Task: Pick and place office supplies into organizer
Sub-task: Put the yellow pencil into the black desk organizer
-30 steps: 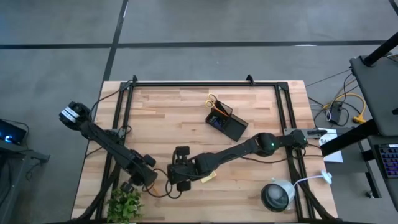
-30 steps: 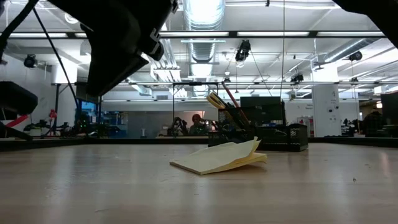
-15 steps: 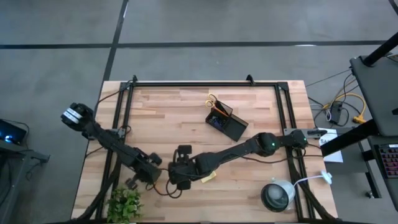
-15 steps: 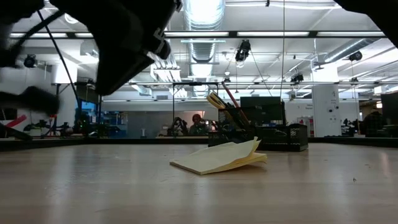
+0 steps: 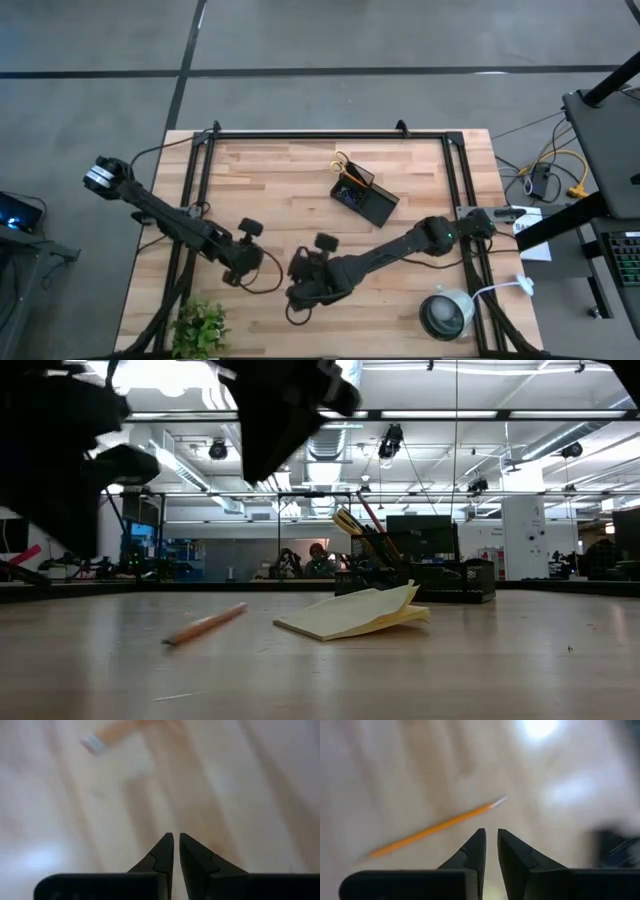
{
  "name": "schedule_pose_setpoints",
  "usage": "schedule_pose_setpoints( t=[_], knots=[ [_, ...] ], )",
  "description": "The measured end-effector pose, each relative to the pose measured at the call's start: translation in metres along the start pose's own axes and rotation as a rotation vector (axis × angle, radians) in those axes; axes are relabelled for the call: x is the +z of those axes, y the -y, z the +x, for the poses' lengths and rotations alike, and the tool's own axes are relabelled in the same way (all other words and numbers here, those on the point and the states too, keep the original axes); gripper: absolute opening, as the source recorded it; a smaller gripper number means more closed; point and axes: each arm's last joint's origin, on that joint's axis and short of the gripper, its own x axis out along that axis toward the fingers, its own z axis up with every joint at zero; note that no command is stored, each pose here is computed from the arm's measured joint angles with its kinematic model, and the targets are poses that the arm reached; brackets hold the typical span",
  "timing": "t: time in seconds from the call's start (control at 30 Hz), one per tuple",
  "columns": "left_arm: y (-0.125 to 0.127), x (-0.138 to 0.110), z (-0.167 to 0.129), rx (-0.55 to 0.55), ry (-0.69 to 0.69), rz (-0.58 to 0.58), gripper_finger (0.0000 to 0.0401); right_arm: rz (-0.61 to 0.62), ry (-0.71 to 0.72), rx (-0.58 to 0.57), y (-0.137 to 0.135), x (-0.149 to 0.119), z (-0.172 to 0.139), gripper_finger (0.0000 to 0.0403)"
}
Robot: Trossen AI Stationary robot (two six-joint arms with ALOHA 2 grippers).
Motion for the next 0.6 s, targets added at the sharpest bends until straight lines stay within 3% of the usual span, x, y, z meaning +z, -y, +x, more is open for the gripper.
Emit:
schedule_pose_setpoints(
  t=[0.1, 0.3, 0.43, 0.5, 0.6],
  knots=[
    [0.003, -0.005, -0.003, -0.147, -0.033, -0.081, 0.0015, 0.106, -0.205, 0.197, -0.009, -0.009, 0.008, 0.0038],
    [0.008, -0.005, -0.008, -0.374, -0.052, -0.192, 0.0015, 0.222, -0.390, 0.439, -0.034, -0.026, 0.021, 0.0038],
    [0.008, -0.004, -0.009, -0.383, -0.053, -0.273, 0.0015, 0.385, -0.518, 0.379, -0.034, -0.039, 0.028, 0.0038],
    [0.007, -0.001, -0.012, -0.362, -0.036, -0.304, 0.0015, 0.436, -0.518, 0.343, -0.034, -0.041, 0.025, 0.0038],
    [0.004, 0.001, -0.018, -0.317, 0.008, -0.311, 0.0015, 0.458, -0.480, 0.390, -0.039, -0.036, 0.012, 0.0038]
  ],
)
